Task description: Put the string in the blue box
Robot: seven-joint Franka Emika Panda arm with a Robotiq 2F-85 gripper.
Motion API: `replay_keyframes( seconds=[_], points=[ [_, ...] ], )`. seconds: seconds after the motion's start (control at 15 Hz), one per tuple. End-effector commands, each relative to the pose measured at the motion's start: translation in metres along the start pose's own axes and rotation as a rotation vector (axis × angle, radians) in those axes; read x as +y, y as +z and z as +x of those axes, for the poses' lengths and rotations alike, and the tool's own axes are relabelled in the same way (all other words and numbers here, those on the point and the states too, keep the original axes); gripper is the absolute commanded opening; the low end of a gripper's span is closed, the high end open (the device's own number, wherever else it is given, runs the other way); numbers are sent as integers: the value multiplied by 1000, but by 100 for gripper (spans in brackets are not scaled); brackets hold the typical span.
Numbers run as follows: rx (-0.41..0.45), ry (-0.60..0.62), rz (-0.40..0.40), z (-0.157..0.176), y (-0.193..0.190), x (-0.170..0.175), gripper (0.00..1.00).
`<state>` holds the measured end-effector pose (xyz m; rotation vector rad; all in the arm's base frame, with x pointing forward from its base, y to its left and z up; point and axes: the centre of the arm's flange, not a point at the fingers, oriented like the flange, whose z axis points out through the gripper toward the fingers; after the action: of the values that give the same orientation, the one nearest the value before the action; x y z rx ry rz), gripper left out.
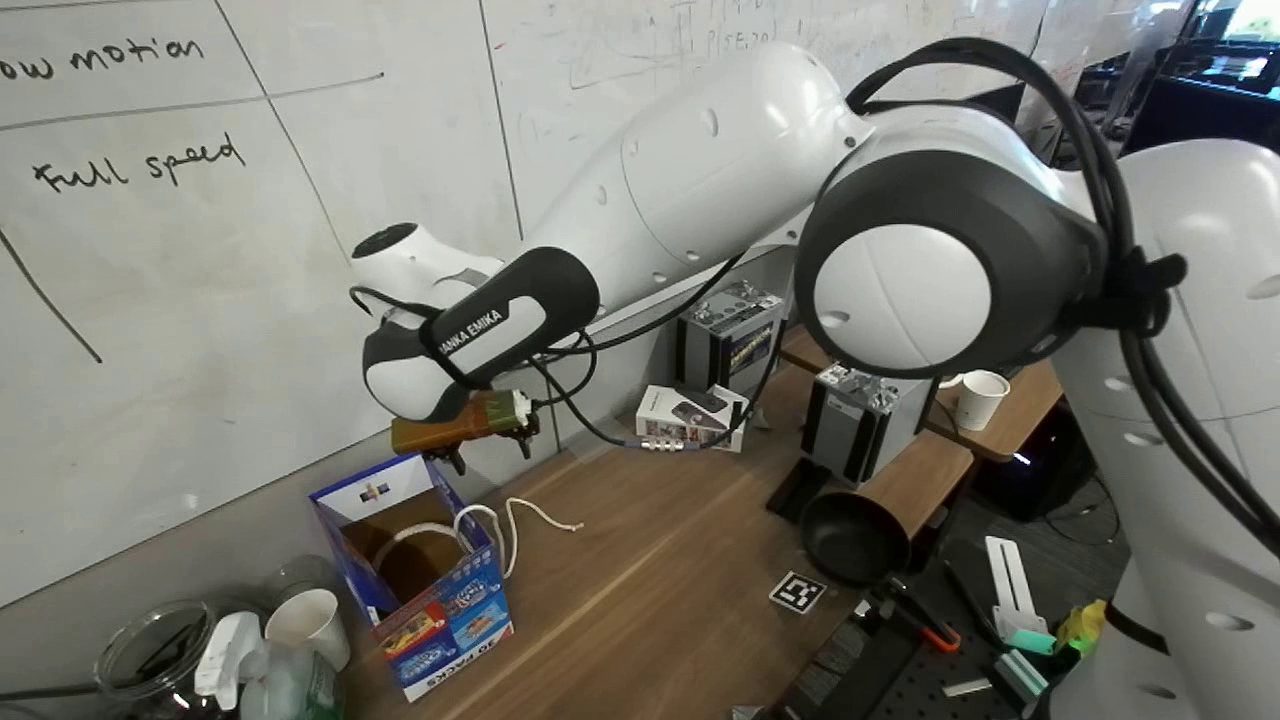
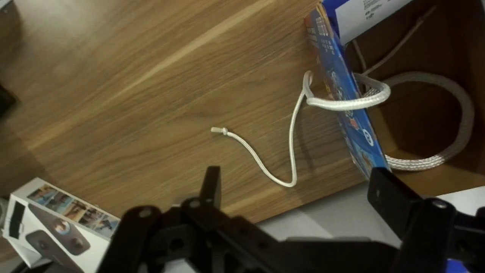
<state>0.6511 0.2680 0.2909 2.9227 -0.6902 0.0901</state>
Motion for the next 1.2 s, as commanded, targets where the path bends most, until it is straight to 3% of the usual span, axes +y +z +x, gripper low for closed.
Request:
replay_keyframes(
  seconds=[0.0,0.53,0.87,1.13],
  points=[
    [-28,197,-38,-9,17,2,100],
    [-131,618,-83,-20,51,-2,100],
    [-254,838,-17,-32,42,-3,100],
    [-364,902,99,-37,37,2,100]
  ],
)
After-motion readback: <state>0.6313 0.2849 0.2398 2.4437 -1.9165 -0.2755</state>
